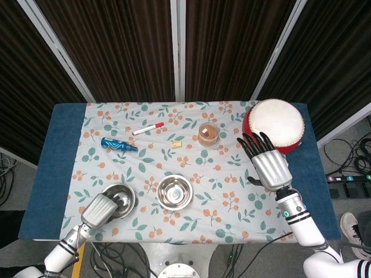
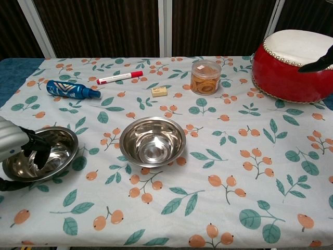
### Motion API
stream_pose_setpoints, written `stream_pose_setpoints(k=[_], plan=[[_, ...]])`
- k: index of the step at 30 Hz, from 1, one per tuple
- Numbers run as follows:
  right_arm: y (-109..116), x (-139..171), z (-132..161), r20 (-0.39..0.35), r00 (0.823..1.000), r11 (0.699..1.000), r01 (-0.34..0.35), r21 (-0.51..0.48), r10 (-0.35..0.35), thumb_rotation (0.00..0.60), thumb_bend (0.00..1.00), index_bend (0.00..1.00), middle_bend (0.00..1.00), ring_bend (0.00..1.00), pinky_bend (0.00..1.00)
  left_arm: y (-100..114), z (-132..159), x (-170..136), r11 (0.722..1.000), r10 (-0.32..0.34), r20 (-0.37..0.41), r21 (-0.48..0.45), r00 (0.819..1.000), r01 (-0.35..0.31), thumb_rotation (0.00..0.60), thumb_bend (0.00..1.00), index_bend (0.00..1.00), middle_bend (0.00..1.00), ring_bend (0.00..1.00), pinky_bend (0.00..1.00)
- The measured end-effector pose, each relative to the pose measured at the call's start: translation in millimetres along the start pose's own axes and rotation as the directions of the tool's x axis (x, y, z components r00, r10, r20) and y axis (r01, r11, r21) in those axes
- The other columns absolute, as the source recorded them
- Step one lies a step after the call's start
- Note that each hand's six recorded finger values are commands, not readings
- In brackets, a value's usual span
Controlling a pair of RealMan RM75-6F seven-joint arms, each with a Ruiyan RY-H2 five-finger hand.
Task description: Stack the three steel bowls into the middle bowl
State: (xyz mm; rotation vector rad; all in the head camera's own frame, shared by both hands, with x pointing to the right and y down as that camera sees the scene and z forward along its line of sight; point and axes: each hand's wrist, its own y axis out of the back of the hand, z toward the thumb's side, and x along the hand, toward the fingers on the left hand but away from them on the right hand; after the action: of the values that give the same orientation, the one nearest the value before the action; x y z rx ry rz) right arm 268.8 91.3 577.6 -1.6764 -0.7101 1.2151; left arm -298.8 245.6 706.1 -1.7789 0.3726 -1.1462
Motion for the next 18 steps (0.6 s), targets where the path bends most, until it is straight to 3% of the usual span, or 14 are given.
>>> stream_pose_setpoints(k=[3, 18], plan=[[-1, 0, -3, 0.005, 1.000, 1.000, -0.003, -0.004, 0.003, 0.600, 0.00, 0.05, 0.04, 0.00, 0.00, -1, 4, 0, 1.000, 0.008, 0.019, 0.018, 1.000, -0.008, 0.600, 0.29, 0.70, 0.71, 0.63, 0.68], [4, 4, -15, 0.036, 0.999, 1.000, 0.010, -0.018, -0.009, 0.600, 0.00, 0.04, 0.04, 0.00, 0.00, -2, 9, 3, 0.995, 0.023, 0.048, 0.101, 0.999, -0.028, 0.600, 0.31, 0.74, 0.75, 0.67, 0.73]])
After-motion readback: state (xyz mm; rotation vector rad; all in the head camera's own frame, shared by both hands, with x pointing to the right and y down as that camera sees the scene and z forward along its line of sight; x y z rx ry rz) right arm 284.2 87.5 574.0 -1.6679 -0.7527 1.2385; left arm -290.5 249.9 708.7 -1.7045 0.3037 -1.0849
